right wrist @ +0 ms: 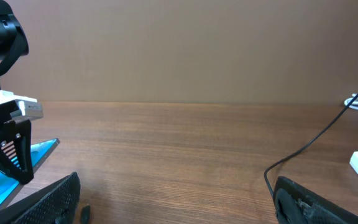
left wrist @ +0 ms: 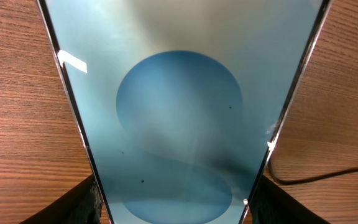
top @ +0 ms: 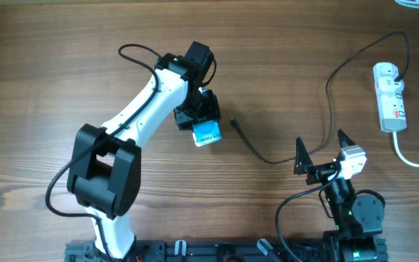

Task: Plug charger to phone and switch on socket

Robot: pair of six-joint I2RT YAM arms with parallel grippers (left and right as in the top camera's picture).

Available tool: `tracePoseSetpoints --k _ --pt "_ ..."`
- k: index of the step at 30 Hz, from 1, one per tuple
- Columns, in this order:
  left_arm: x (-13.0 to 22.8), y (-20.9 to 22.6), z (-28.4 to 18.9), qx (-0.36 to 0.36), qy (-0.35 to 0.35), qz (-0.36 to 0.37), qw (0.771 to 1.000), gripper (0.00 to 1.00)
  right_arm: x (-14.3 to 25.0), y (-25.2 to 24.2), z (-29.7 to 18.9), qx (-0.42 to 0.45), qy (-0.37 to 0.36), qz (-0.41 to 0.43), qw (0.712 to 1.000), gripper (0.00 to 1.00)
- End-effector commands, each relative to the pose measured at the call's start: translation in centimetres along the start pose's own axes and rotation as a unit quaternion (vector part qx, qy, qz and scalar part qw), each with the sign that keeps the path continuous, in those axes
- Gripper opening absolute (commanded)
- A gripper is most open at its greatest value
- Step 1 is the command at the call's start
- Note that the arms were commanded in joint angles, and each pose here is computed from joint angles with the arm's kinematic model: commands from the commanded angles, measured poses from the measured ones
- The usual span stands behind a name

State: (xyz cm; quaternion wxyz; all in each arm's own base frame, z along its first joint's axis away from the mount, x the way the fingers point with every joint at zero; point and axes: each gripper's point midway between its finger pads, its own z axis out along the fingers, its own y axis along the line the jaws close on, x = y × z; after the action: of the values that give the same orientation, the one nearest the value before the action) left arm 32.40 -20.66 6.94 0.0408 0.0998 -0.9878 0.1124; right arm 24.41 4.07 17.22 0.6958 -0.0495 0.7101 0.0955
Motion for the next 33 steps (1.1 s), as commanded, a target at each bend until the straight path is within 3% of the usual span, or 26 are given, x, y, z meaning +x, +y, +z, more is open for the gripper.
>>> tracePoseSetpoints --k 1,27,31,33 --pt "0.1 -0.2 -0.6 0.006 -0.007 0.011 1.0 0.63 0.1 -0.1 0.1 0.003 0.002 -0.005 1.0 1.0" --pt "-1.6 1.3 -1.2 0.012 -0.017 -0.015 1.0 0.62 0.1 0.3 0.1 -0.009 0.001 -0.003 1.0 1.0" --pt "-1.7 1.4 -1.2 0.013 -0.016 -0.016 1.0 0.62 0.0 1.1 0.0 -0.031 0.001 0.039 0.999 1.0" --pt "-1.6 1.2 -1.2 0.018 -0.013 -0.01 1.0 0.62 -0.3 1.9 0.0 -0.054 0.002 0.121 0.991 1.0"
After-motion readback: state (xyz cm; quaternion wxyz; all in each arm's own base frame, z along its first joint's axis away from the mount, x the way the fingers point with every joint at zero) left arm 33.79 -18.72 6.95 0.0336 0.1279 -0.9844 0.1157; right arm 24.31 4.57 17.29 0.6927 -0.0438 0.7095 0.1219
